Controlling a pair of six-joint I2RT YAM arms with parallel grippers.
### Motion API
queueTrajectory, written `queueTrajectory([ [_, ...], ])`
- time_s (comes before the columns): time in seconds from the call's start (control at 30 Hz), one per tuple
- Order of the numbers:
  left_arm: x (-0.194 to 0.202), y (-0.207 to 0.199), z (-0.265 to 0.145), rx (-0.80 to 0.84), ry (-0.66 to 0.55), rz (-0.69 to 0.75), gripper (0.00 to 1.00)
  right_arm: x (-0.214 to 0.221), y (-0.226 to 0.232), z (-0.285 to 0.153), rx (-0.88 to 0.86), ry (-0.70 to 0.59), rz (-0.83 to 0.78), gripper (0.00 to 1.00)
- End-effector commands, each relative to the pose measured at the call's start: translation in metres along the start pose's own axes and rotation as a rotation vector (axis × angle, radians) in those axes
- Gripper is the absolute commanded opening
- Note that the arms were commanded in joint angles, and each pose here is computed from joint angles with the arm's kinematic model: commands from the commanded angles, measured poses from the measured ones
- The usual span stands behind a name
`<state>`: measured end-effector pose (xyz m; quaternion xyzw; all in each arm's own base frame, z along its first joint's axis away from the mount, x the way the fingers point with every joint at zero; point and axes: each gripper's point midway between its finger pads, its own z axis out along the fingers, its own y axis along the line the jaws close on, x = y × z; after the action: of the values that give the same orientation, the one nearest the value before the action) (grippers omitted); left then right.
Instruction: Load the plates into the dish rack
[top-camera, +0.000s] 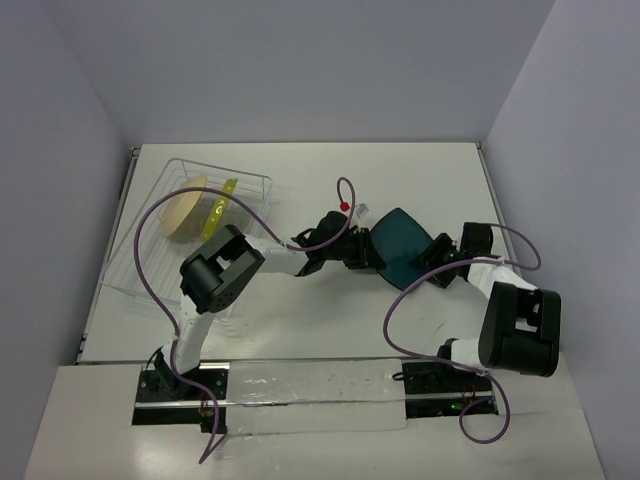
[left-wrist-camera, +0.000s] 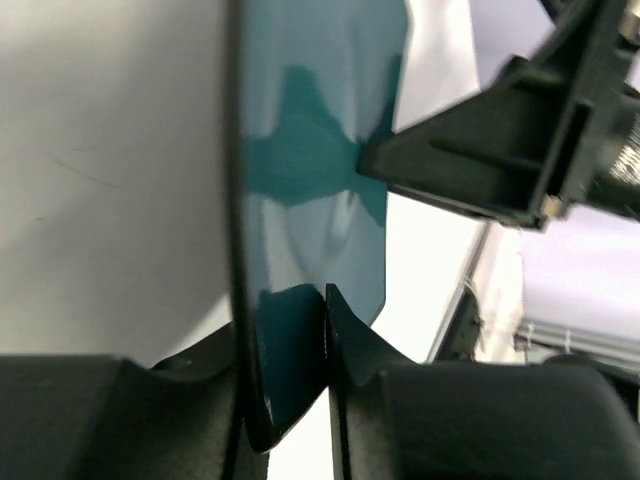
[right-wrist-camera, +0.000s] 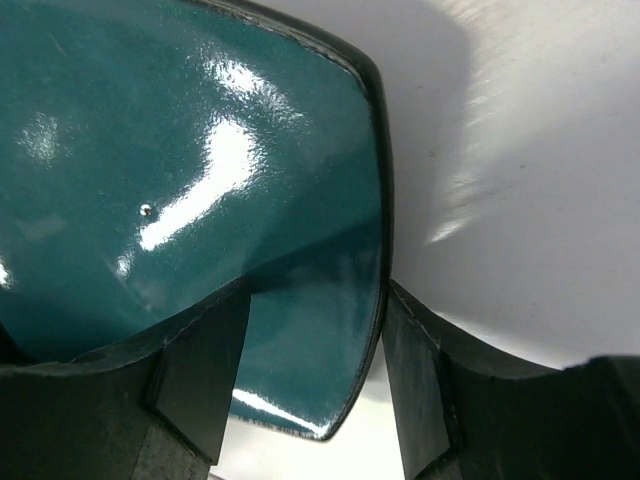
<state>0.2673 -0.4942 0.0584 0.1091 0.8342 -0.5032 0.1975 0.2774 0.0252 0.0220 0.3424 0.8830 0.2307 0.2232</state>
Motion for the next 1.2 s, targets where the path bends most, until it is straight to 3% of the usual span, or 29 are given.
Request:
queueTrajectory([
  [0.0,-0.031,-0.035,-0.001,0.016,-0.121,0.072,0.00,0.046,-0.035,-0.002,0.143,0.126,-0.024,0.70],
  [0.07,-0.041,-0.041,-0.007,0.015,-0.164,0.094,0.00,0.044,-0.030,-0.007,0.126,0.117,-0.035,0.81],
  [0.23,-0.065,-0.065,-0.026,0.036,-0.261,0.151,0.00,0.035,-0.018,-0.024,0.103,0.060,-0.071,0.89],
  [0.53,-0.101,-0.092,-0.066,0.008,-0.424,0.230,0.00,0.018,0.012,-0.068,0.009,-0.106,-0.150,0.92],
  [0.77,-0.118,-0.109,-0.090,-0.025,-0.477,0.303,0.00,0.011,0.023,-0.088,-0.028,-0.189,-0.187,0.92],
  [0.97,-0.143,-0.113,-0.137,-0.219,-0.539,0.462,0.00,0.005,0.040,-0.106,-0.077,-0.237,-0.220,0.93],
  [1.17,-0.175,-0.109,-0.216,-0.507,-0.640,0.582,0.00,0.001,0.058,-0.124,-0.157,-0.300,-0.244,0.93],
])
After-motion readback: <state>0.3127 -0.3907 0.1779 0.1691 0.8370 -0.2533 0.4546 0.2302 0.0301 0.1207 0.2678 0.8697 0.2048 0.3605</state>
